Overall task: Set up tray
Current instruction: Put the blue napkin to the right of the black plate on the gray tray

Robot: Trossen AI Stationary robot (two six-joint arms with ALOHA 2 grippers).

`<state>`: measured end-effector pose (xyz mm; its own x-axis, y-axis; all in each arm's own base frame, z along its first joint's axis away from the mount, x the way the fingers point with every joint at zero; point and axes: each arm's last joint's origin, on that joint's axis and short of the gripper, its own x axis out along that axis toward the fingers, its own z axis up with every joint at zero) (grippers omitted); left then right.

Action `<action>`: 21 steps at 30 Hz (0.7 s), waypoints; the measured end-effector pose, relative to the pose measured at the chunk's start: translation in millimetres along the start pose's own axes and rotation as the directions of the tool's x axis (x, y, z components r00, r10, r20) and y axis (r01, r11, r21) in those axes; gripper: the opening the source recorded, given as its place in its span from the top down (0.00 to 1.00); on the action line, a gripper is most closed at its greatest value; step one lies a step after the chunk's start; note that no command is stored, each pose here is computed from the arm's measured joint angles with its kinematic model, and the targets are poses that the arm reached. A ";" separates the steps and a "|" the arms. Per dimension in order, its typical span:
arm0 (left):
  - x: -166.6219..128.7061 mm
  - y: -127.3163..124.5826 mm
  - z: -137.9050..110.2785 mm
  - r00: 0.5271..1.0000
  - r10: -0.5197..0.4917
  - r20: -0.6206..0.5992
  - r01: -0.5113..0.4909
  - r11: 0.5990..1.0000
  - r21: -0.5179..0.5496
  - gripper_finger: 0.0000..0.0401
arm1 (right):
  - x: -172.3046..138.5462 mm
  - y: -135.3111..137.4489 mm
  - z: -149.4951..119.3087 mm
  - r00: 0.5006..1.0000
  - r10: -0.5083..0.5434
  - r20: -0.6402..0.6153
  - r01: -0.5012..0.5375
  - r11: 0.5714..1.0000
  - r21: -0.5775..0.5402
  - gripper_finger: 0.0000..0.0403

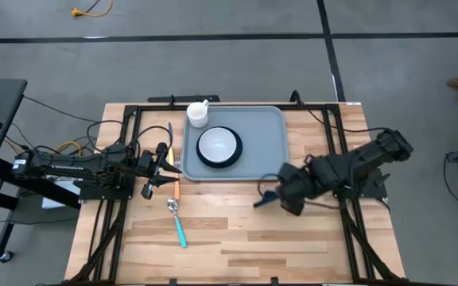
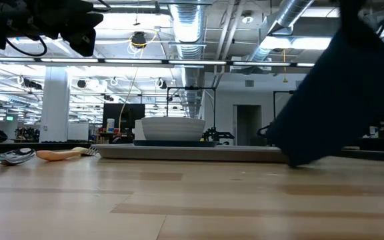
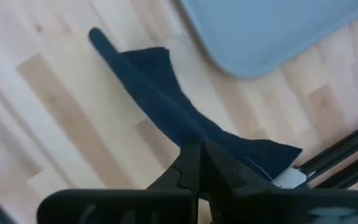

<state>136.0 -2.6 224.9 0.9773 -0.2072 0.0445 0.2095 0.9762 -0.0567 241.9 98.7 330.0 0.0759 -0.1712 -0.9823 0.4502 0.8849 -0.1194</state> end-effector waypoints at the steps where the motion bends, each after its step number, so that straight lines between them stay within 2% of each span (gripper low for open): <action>1: 0.0 0.0 -0.3 1.000 0.000 -0.003 0.000 1.000 -0.001 0.74 | 2.1 -3.9 5.4 1.000 -0.010 -0.003 0.010 1.000 -0.004 1.00; 9: 0.0 0.0 -0.6 1.000 0.000 -0.006 0.000 1.000 -0.001 0.74 | 20.6 -33.0 42.6 0.994 -0.104 -0.022 0.104 0.995 -0.013 1.00; 17: 0.0 0.1 -0.9 1.000 0.002 -0.009 -0.002 1.000 -0.001 0.74 | 28.3 -70.0 65.3 0.980 -0.196 -0.020 0.197 0.980 0.010 1.00; 21: 0.0 0.1 -0.8 1.000 0.002 -0.008 -0.002 1.000 -0.001 0.74 | 32.4 -87.8 78.6 0.980 -0.199 0.004 0.199 0.980 0.004 1.00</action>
<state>136.0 -2.6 224.1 0.9780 -0.2057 0.0361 0.2075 0.9765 -0.0577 274.8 -18.6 320.0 -0.0119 -0.3455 -0.9383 0.4601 0.8313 -0.3119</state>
